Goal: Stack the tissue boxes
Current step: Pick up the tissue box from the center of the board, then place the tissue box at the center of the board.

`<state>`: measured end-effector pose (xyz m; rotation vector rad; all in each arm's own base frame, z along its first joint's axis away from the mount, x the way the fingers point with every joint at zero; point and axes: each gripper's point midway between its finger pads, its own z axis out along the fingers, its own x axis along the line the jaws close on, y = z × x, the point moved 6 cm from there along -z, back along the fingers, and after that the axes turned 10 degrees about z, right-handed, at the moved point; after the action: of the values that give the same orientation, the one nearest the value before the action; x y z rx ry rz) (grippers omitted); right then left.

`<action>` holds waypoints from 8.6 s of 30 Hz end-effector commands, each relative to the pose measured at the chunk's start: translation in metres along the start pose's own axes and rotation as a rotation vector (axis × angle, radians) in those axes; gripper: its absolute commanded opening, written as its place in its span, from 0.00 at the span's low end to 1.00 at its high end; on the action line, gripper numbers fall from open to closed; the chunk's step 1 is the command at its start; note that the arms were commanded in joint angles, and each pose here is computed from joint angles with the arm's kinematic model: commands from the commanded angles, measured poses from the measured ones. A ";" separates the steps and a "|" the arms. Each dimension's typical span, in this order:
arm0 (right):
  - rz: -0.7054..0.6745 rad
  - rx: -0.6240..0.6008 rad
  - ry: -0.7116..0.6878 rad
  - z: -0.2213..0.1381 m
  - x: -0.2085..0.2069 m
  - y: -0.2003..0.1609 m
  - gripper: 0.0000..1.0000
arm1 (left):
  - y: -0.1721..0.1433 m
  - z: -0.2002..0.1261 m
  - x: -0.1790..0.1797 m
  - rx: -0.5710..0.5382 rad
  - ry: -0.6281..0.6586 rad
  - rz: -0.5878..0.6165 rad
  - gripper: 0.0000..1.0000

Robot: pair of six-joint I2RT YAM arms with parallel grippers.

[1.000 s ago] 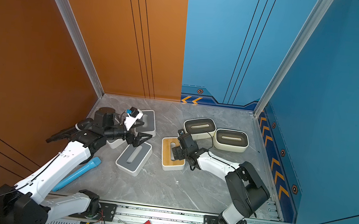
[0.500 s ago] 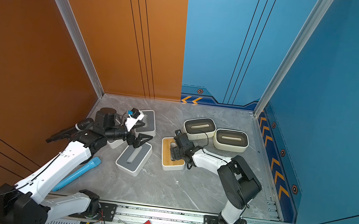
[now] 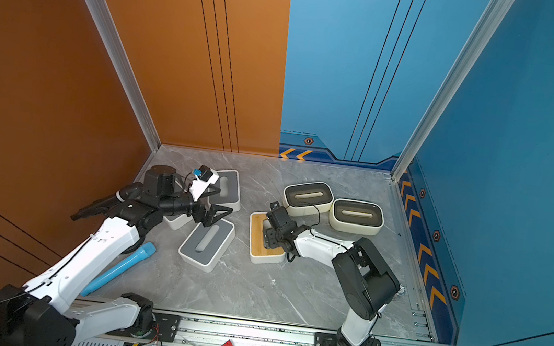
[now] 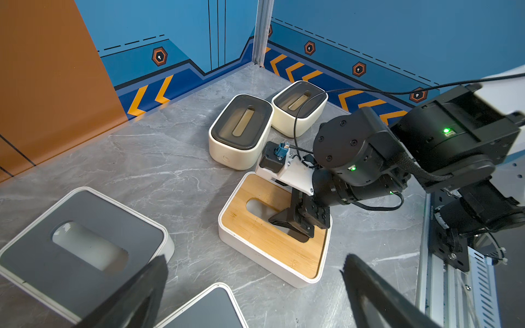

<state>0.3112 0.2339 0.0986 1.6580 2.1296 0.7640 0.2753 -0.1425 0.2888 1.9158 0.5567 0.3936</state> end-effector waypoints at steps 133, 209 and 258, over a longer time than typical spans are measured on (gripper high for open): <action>-0.207 -0.409 0.244 -0.163 -0.031 0.024 0.20 | -0.083 -0.070 -0.139 0.067 -0.094 0.054 0.98; -0.903 0.018 0.871 -0.138 0.076 -0.058 0.15 | -0.089 -0.070 -0.142 0.070 -0.053 0.116 0.98; -0.900 0.055 0.766 -0.094 0.085 -0.076 0.13 | -0.105 -0.049 -0.140 0.203 -0.087 0.089 0.98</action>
<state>0.1710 0.2726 0.1206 0.2450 3.0433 1.0276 0.1152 -0.1455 0.2166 2.1271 0.4878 0.3442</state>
